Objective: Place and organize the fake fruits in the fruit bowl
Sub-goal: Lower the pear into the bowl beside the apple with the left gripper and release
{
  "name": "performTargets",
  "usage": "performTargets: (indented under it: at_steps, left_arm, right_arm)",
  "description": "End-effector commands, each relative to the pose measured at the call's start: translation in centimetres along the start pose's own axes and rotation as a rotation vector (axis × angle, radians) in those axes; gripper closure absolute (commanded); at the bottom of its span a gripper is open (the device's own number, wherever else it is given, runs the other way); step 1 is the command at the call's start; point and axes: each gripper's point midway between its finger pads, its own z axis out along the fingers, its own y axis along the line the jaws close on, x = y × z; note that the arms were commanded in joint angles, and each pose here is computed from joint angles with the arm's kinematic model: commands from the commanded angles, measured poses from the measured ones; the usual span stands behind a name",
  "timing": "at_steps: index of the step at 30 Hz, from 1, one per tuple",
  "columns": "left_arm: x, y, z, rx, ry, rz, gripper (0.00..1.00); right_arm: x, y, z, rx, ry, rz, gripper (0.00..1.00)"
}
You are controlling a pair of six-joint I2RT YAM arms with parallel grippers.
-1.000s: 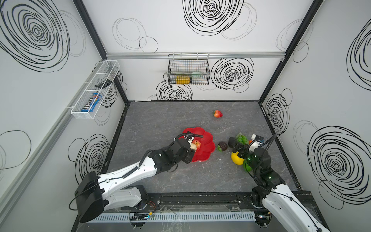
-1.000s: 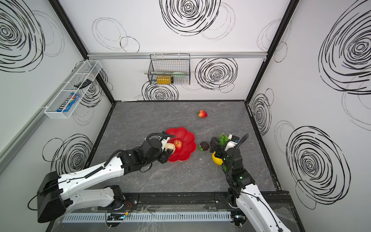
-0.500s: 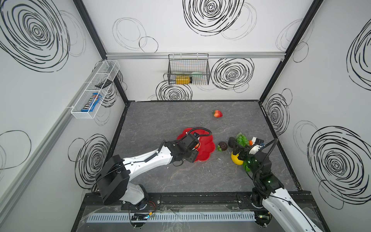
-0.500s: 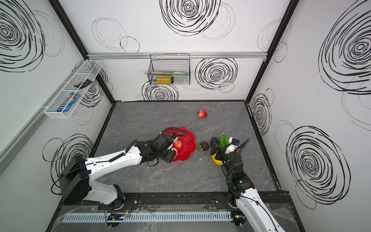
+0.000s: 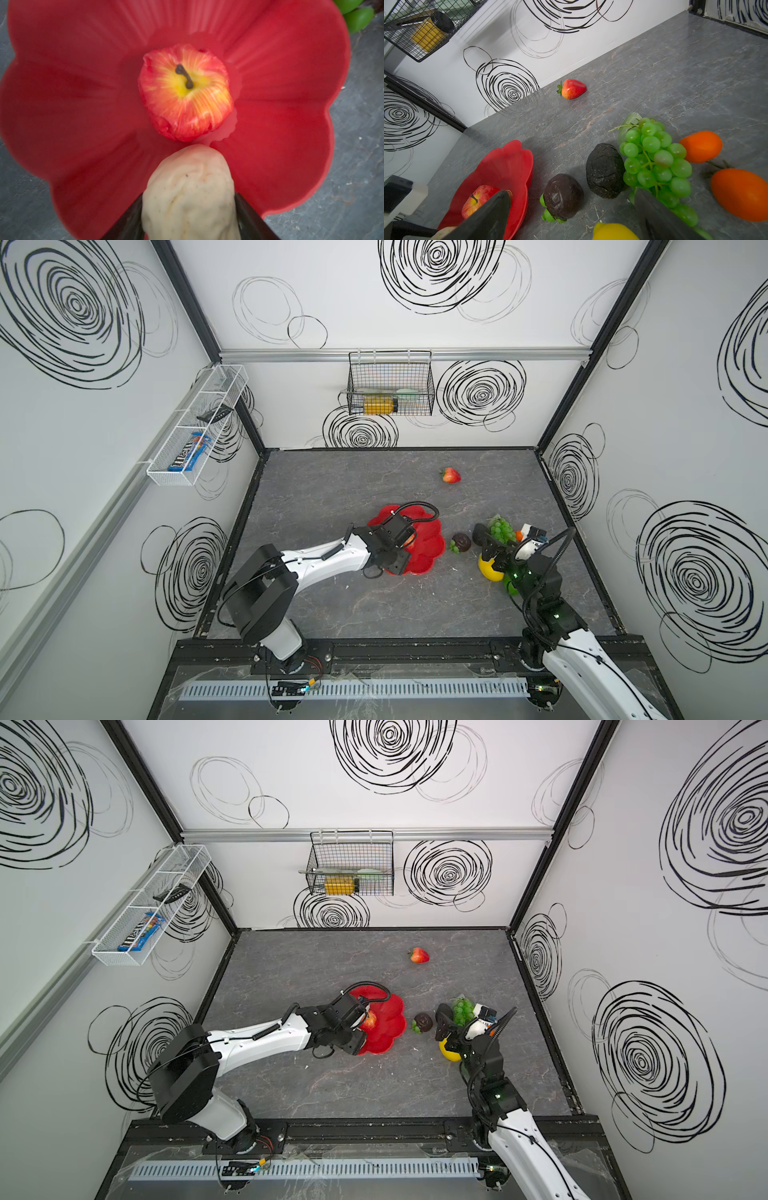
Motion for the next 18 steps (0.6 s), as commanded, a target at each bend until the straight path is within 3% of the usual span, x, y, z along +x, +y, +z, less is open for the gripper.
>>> performTargets:
  at_steps: [1,18]
  left_arm:
    - [-1.4,-0.4,0.3,0.019,-0.027,-0.013,0.34]
    - [-1.5,-0.5,1.4,0.035,-0.017,-0.025,0.24]
  right_arm:
    - [-0.4,0.3,0.0,-0.017,-0.022,0.0,0.03]
    - [-0.4,0.1,0.0,-0.014,-0.023,0.006,0.03]
